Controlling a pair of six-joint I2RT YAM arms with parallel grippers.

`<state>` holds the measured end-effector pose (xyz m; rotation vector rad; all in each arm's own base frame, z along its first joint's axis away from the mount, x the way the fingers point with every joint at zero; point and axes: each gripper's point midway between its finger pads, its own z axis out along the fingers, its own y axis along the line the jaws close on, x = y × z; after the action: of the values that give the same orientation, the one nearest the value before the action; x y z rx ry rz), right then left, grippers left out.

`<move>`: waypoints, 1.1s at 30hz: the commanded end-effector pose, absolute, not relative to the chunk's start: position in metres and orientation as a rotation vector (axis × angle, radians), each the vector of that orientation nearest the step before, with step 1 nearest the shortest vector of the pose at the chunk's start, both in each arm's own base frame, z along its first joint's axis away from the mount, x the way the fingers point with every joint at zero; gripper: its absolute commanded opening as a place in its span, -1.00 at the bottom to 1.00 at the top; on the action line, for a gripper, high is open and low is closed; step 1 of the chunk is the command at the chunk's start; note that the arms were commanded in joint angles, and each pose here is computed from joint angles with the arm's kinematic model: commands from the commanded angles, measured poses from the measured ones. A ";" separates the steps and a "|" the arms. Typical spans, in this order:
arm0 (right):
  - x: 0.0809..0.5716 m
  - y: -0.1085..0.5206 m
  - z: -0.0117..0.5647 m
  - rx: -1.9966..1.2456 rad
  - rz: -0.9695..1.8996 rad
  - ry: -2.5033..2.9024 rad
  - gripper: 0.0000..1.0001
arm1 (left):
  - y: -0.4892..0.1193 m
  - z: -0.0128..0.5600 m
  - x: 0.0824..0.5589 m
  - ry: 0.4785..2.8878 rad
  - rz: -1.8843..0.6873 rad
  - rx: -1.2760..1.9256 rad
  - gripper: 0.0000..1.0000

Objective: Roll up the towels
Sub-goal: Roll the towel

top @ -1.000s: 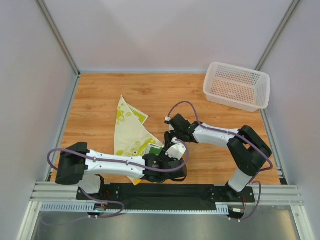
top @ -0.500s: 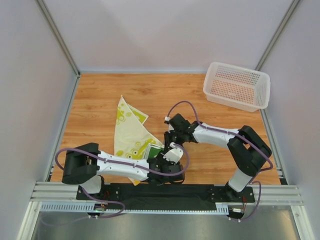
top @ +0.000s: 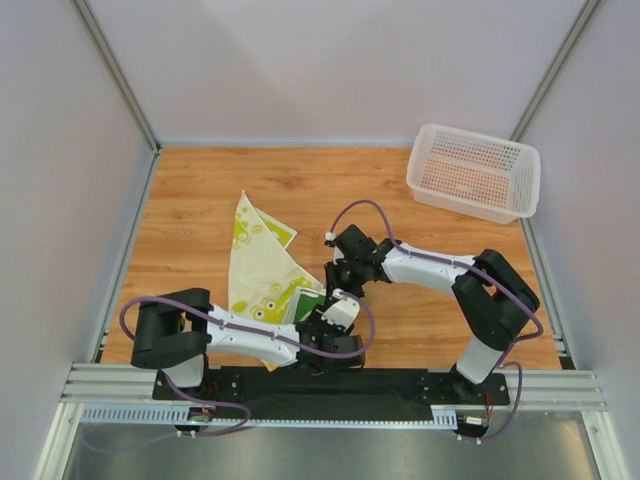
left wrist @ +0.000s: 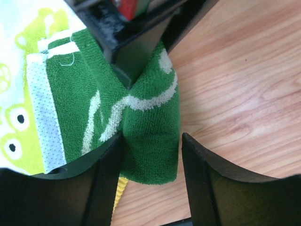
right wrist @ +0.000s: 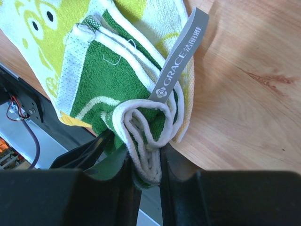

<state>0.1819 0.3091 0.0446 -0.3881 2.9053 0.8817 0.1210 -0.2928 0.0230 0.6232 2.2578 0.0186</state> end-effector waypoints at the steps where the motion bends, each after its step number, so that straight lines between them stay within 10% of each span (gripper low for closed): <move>1: 0.188 0.314 0.050 -0.422 0.890 2.894 -0.86 | -0.260 -0.010 0.102 2.381 0.084 0.635 0.08; 8: 0.191 0.307 0.040 -0.403 0.876 2.926 -0.74 | -0.244 -0.005 0.102 2.385 0.104 0.611 -0.88; 11: 0.197 0.300 0.034 -0.358 0.863 2.944 -0.54 | -0.246 0.003 0.097 2.402 0.053 0.614 -1.00; 19: 0.223 0.283 0.032 -0.263 0.812 2.947 0.16 | -0.255 0.038 0.086 2.424 -0.191 0.559 -1.00; 33: 0.241 0.258 0.051 -0.168 0.811 2.886 0.20 | -0.234 0.049 0.074 2.570 -0.592 0.103 -1.00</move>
<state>0.2402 0.2594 0.0347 -0.1378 2.9398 0.7894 0.0850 -0.2344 0.0507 0.2590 2.4994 -0.4859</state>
